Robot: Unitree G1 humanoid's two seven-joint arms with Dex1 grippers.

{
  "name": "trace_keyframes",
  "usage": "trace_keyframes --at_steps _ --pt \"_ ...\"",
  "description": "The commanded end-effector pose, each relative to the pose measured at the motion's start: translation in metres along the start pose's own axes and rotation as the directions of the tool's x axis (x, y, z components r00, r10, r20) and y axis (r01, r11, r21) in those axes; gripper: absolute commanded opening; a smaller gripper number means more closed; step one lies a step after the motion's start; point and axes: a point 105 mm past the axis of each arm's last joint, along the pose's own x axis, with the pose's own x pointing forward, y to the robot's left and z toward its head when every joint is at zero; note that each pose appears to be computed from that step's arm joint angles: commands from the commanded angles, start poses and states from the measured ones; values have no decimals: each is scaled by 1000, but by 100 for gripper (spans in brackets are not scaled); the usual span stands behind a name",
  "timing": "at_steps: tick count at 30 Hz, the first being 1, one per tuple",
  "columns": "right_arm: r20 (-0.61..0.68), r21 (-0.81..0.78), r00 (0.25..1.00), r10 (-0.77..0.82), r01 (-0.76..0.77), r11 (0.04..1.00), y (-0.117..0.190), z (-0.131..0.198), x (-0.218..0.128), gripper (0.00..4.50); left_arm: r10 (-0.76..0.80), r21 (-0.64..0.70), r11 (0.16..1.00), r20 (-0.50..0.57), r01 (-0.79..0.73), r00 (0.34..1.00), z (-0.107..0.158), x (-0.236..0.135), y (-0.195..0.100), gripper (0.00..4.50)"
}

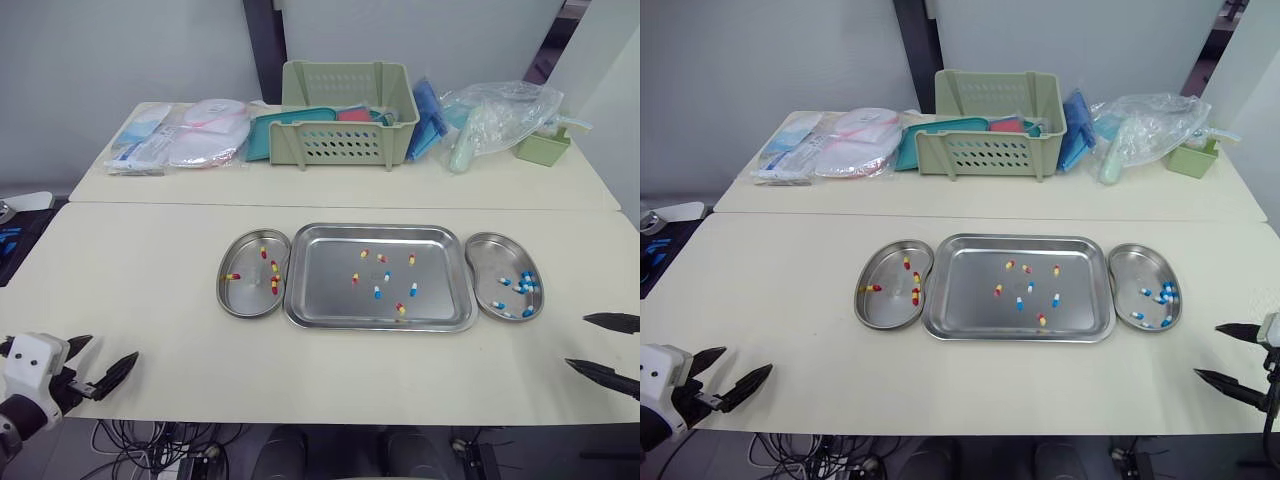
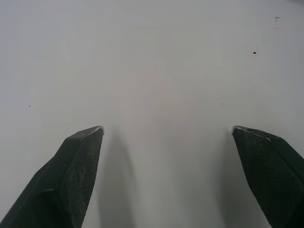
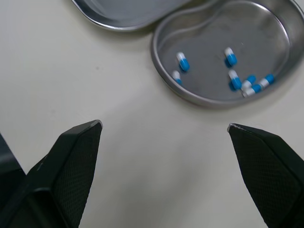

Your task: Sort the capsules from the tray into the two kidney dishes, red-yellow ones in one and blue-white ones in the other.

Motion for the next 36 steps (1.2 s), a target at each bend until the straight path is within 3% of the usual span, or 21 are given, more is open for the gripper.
trace_keyframes --at_steps 1,10,15,19,24,31,36 --pt "123 -51 986 114 -108 993 30 28 22 448 0 9 1000 2 0 1000 0 -8 0 450" --pt "306 -88 948 92 -68 994 47 50 65 448 -7 7 1000 2 7 1000 -1 -22 -11 450" --pt "332 -94 937 107 -80 992 54 52 73 448 -49 18 999 31 48 998 12 -26 -26 450" --pt "338 -93 935 111 -85 992 58 52 78 448 -202 50 979 108 198 973 44 -18 -68 450" --pt "343 -78 931 123 -102 992 65 52 81 448 -427 92 904 212 417 879 95 7 -134 450" --pt "332 -71 937 114 -96 993 70 52 83 448 -549 196 836 250 513 798 148 60 -187 450" --pt "332 -57 939 94 -79 995 74 53 84 448 -539 172 842 265 511 800 169 98 -221 450"
